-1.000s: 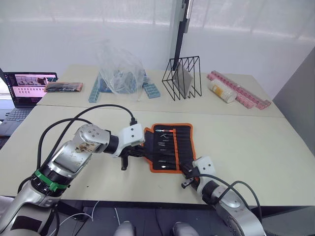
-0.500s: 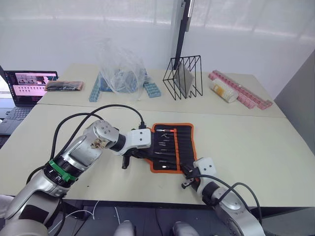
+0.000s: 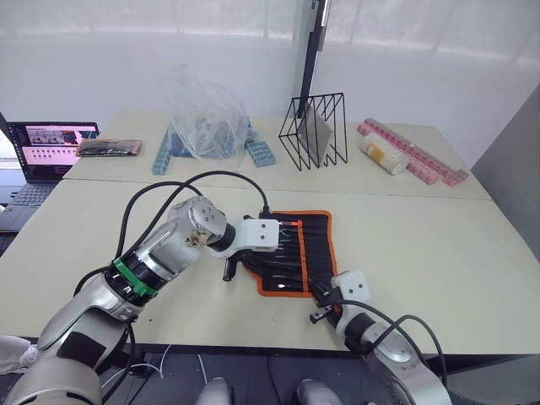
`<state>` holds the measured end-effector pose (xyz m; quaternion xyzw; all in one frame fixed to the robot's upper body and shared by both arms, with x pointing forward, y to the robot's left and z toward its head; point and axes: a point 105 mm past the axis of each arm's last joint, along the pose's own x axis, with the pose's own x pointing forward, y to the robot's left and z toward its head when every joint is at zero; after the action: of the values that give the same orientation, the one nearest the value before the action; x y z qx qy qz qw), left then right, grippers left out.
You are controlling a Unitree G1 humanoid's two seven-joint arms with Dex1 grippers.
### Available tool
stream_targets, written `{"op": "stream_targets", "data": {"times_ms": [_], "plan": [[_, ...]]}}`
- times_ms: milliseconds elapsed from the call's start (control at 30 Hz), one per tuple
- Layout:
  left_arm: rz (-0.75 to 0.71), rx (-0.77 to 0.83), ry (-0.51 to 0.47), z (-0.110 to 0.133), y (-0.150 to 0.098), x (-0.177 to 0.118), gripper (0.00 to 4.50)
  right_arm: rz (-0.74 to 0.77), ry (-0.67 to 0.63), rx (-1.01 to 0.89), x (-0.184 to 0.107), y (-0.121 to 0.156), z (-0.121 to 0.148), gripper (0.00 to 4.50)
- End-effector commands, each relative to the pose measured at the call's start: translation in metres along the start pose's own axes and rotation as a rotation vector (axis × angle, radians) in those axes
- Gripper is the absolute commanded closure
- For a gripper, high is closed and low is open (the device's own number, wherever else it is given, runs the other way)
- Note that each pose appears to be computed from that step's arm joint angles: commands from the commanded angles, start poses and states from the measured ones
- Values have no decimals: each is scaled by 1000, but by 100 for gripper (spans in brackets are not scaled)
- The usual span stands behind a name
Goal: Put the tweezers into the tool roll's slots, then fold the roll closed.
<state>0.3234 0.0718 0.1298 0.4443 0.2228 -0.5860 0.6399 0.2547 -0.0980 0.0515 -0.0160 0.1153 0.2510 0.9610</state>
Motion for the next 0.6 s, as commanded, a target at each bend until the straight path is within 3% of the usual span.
{"op": "stream_targets", "data": {"times_ms": [33, 600], "plan": [[0, 56, 10, 11, 2, 6, 449, -27, 233, 48, -8, -1, -58, 450], [-2, 72, -75, 56, 1, 41, 449, -30, 233, 53, -8, 1, -59, 450]]}}
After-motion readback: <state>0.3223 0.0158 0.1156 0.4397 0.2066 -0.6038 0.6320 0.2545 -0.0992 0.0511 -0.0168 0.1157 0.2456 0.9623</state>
